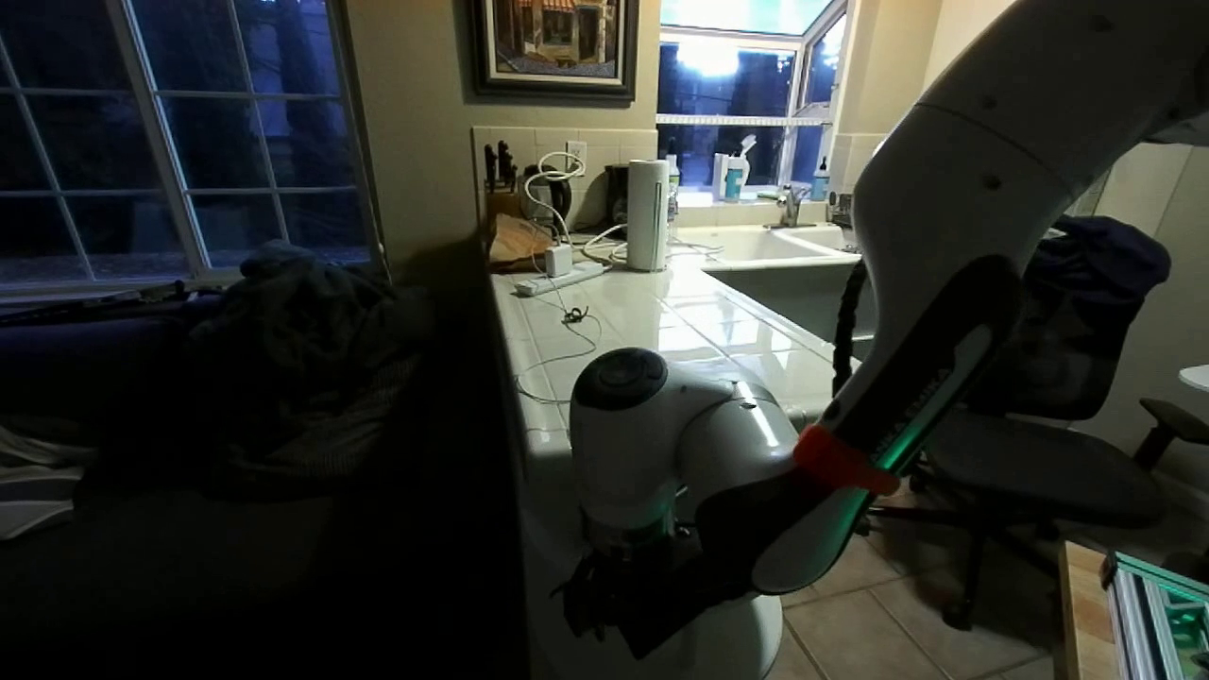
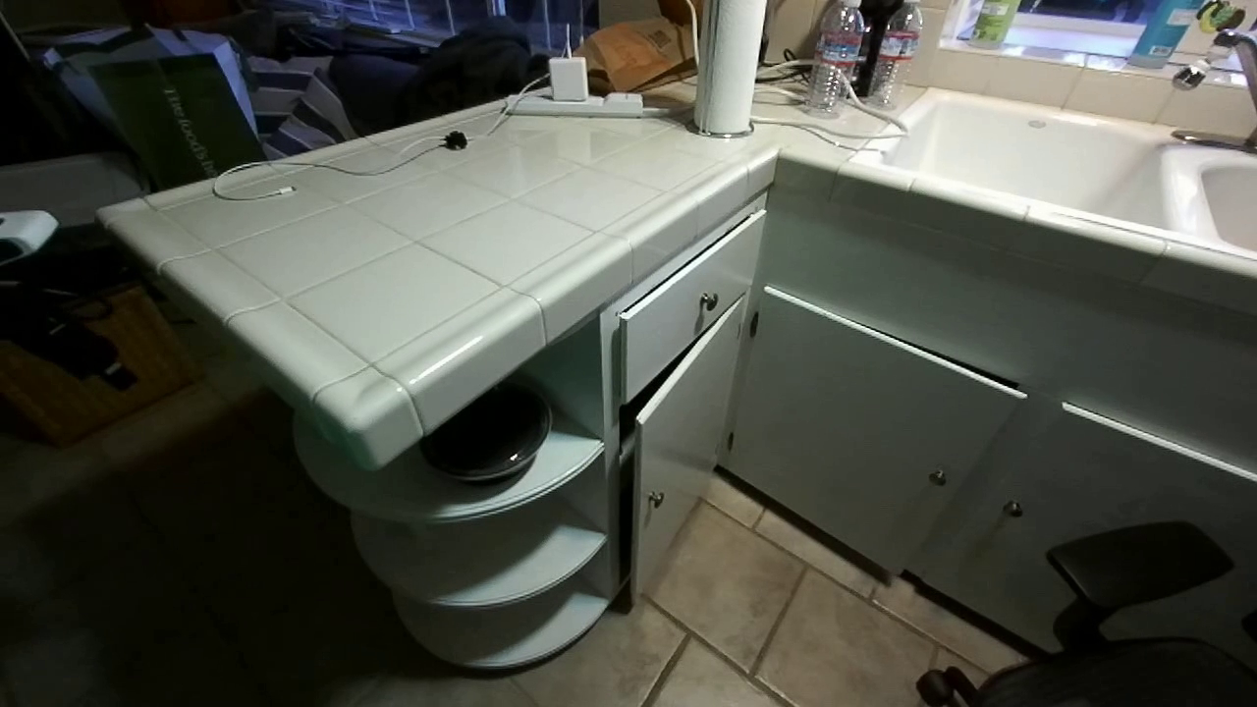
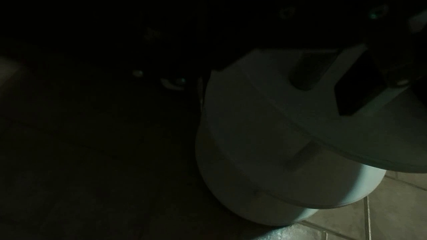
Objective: Pick the spice bottle on the right side of the first left shelf below the counter and put it onto the kitchen counter
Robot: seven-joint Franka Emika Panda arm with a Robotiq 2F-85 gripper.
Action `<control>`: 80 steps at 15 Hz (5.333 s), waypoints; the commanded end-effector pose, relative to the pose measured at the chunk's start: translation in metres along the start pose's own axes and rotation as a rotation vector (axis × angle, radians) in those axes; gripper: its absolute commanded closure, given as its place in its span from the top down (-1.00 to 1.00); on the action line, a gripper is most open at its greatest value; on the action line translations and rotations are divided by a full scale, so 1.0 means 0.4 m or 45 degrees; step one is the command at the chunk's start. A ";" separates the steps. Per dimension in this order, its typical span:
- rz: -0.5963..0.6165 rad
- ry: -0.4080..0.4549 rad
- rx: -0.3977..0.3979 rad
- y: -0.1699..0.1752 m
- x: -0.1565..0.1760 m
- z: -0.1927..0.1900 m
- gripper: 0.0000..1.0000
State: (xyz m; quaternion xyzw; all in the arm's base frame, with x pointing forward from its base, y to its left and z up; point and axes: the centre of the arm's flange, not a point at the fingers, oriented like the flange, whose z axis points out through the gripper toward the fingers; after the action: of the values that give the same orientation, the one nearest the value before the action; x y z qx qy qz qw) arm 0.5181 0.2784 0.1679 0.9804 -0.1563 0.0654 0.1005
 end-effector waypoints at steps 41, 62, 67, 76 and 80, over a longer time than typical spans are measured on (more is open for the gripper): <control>0.554 0.504 -0.356 0.030 0.087 0.339 1.00; 0.766 0.711 -0.493 0.041 0.187 0.490 1.00; 0.793 0.811 -0.550 0.020 0.193 0.517 1.00; 0.791 0.971 -0.573 0.020 0.216 0.566 0.48; 0.778 0.982 -0.576 0.019 0.217 0.579 -0.13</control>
State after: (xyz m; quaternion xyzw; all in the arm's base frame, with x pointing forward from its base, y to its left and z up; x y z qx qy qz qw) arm 0.6149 0.1938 -0.0295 0.7550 -0.3938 0.3986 0.3407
